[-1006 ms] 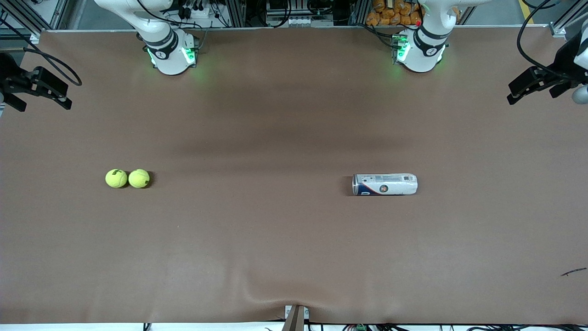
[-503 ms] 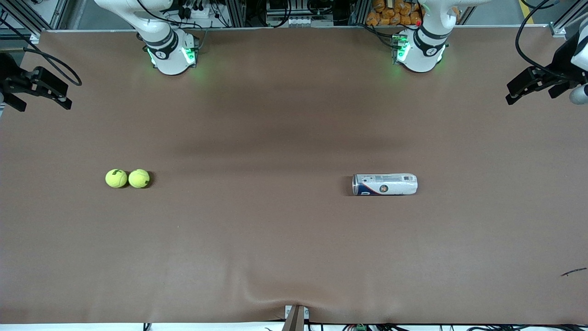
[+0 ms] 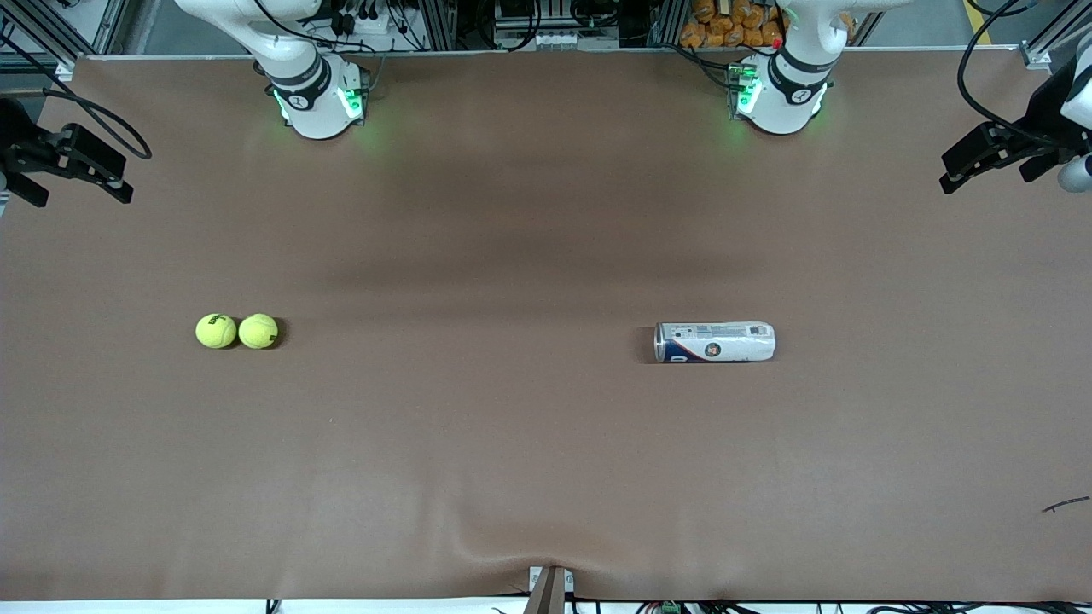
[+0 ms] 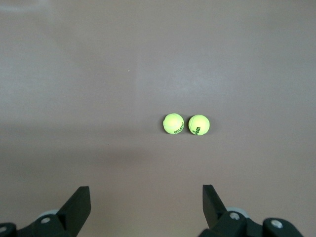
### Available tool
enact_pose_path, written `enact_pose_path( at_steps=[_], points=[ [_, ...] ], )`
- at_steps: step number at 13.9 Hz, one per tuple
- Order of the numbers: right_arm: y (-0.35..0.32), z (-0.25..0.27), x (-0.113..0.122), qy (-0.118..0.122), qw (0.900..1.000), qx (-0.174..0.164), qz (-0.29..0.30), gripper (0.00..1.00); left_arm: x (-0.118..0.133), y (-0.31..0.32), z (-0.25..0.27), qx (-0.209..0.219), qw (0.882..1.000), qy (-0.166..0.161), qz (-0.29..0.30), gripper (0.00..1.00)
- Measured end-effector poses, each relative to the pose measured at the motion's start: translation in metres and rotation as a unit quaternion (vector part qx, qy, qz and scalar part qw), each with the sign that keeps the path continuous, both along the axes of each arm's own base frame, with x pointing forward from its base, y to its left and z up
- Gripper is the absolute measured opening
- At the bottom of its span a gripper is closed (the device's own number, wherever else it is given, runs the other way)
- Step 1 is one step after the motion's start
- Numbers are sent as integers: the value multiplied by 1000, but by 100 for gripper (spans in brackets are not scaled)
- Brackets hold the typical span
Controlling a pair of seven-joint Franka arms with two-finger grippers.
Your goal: Insert tennis ball vertically with right arm
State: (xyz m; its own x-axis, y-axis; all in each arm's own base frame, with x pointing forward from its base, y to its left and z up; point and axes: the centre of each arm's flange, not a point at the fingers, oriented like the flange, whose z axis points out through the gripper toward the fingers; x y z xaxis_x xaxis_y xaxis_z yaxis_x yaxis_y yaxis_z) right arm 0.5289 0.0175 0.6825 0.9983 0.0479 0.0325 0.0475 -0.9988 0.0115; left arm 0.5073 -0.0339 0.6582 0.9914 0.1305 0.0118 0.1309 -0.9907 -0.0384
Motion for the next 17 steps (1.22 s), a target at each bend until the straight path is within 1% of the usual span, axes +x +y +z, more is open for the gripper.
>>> enact_pose_path(
  at_steps=[9,12,14,17],
  points=[
    [0,0,0,0,1000,0,0,100,-1,-15,0,2,1000,0,-14,100],
    [0,0,0,0,1000,0,0,100,2,-20,-6,2,1000,4,-20,100],
    [0,0,0,0,1000,0,0,100,10,-39,-17,2,999,7,-38,100],
    [0,0,0,0,1000,0,0,100,20,-75,-44,3,997,30,-76,100]
  ],
)
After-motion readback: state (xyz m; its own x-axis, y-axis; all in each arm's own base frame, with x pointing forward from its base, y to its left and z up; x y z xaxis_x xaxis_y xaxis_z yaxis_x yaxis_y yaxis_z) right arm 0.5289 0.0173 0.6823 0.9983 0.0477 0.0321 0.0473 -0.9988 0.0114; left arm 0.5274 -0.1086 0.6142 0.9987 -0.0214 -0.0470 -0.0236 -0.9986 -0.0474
